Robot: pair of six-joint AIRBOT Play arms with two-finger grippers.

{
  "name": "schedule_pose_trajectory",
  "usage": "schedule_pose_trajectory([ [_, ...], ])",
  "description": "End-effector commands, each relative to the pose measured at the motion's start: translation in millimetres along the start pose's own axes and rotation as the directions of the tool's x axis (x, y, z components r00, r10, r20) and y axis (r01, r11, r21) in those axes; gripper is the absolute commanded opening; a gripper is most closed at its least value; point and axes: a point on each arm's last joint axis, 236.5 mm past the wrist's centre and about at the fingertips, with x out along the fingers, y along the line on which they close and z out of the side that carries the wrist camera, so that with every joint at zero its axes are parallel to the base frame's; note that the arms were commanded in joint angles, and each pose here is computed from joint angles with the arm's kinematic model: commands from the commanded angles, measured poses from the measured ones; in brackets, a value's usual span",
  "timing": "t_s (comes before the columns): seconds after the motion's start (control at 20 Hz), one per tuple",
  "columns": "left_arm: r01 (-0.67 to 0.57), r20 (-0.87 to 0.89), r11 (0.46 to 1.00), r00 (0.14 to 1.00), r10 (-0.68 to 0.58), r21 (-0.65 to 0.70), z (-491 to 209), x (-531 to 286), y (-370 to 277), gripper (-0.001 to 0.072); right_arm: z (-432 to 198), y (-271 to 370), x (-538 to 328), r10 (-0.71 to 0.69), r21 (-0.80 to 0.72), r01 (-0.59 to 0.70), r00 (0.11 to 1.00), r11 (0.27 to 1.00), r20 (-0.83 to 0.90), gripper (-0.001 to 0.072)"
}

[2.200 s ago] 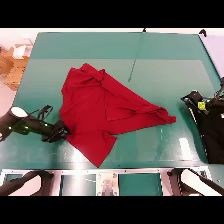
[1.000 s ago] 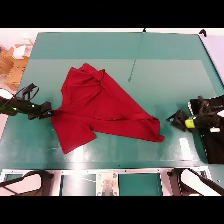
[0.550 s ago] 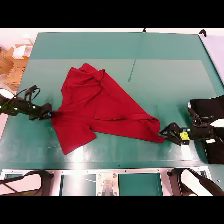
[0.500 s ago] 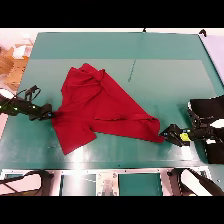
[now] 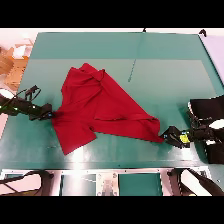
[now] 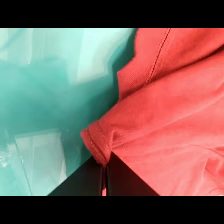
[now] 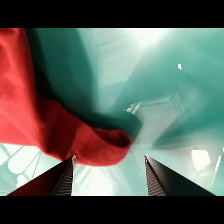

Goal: Fold the shirts.

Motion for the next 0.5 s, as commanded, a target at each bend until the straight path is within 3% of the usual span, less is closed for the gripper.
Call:
schedule_pose_trajectory([
  [0.0,0.002,0.004,1.000,1.000,-0.002,-0.002,1,0,0,0.0020,3,1,8,-0.017,-0.031,0.017,1.000,0.999,0.013,0.0487],
  [0.05,0.003,0.004,1.000,1.000,-0.003,-0.002,1,0,0,0.0020,-1,1,12,-0.023,-0.044,0.023,1.000,0.999,-0.007,0.0487],
  [0.1,0.004,0.005,1.000,1.000,-0.004,-0.003,1,0,-1,0.0020,-3,2,18,-0.031,-0.056,0.030,0.999,0.998,-0.020,0.0440],
  [0.2,0.008,-0.005,1.000,1.000,-0.008,-0.003,-1,0,-2,0.0020,-2,5,22,-0.027,-0.058,0.025,0.999,0.998,-0.024,0.0294],
  [0.25,0.012,-0.015,1.000,1.000,-0.012,-0.003,-3,0,-3,0.0020,-1,9,23,-0.009,-0.057,0.007,1.000,0.998,-0.024,0.0178],
  [0.3,0.016,-0.024,1.000,1.000,-0.016,-0.003,-5,0,-4,0.0020,-2,14,22,0.012,-0.073,-0.014,1.000,0.997,-0.029,0.0016],
  [0.45,0.048,-0.052,0.999,0.998,-0.047,0.022,-13,-14,-18,0.0019,4,38,8,0.080,-0.085,-0.082,0.996,0.993,-0.026,0.0019],
])
